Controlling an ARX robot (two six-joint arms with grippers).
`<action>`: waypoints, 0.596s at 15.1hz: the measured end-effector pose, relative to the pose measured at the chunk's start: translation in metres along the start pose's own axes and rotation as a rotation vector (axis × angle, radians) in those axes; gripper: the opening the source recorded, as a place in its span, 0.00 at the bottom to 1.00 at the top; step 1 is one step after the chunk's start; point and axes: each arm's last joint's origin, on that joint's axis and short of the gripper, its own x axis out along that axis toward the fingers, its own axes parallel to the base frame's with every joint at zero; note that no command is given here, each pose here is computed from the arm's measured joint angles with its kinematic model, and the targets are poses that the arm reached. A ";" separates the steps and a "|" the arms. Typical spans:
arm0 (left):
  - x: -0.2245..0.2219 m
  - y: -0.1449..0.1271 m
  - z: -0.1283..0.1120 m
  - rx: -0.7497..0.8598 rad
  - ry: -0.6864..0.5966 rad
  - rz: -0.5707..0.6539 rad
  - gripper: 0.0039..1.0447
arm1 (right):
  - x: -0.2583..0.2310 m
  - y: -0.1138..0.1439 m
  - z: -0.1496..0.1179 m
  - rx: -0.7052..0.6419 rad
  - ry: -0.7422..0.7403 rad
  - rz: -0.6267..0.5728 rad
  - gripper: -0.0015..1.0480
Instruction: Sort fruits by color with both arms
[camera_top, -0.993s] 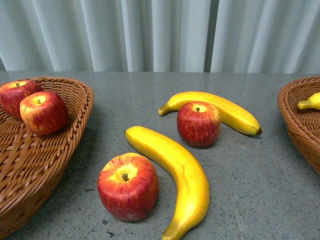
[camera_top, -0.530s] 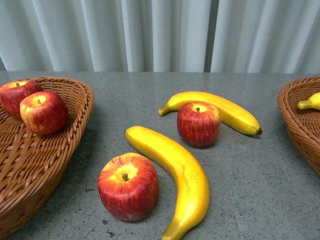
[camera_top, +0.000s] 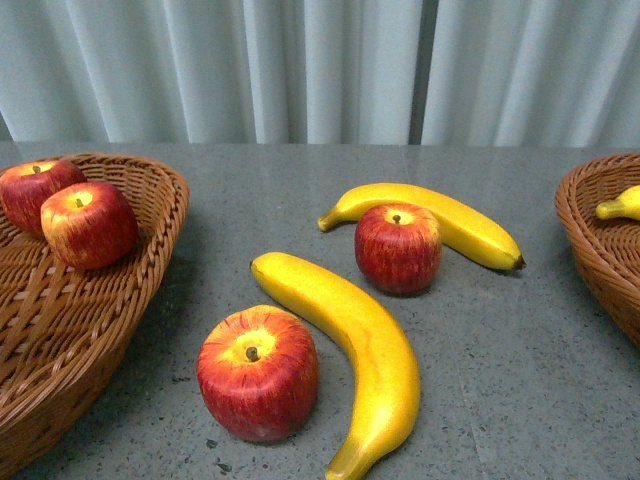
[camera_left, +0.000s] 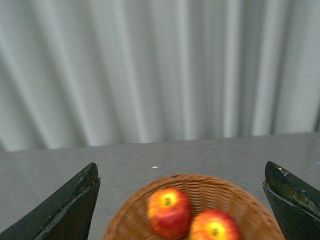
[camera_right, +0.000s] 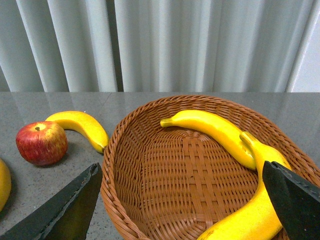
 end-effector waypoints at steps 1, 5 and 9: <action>0.024 -0.031 -0.001 0.046 0.099 -0.210 0.94 | 0.000 0.000 0.000 0.000 0.000 0.000 0.94; 0.028 -0.109 -0.023 0.209 0.310 -0.666 0.94 | 0.000 0.000 0.000 0.000 0.001 0.000 0.94; 0.018 -0.132 -0.037 0.256 0.414 -0.755 0.94 | 0.000 0.000 0.000 0.000 0.001 0.000 0.94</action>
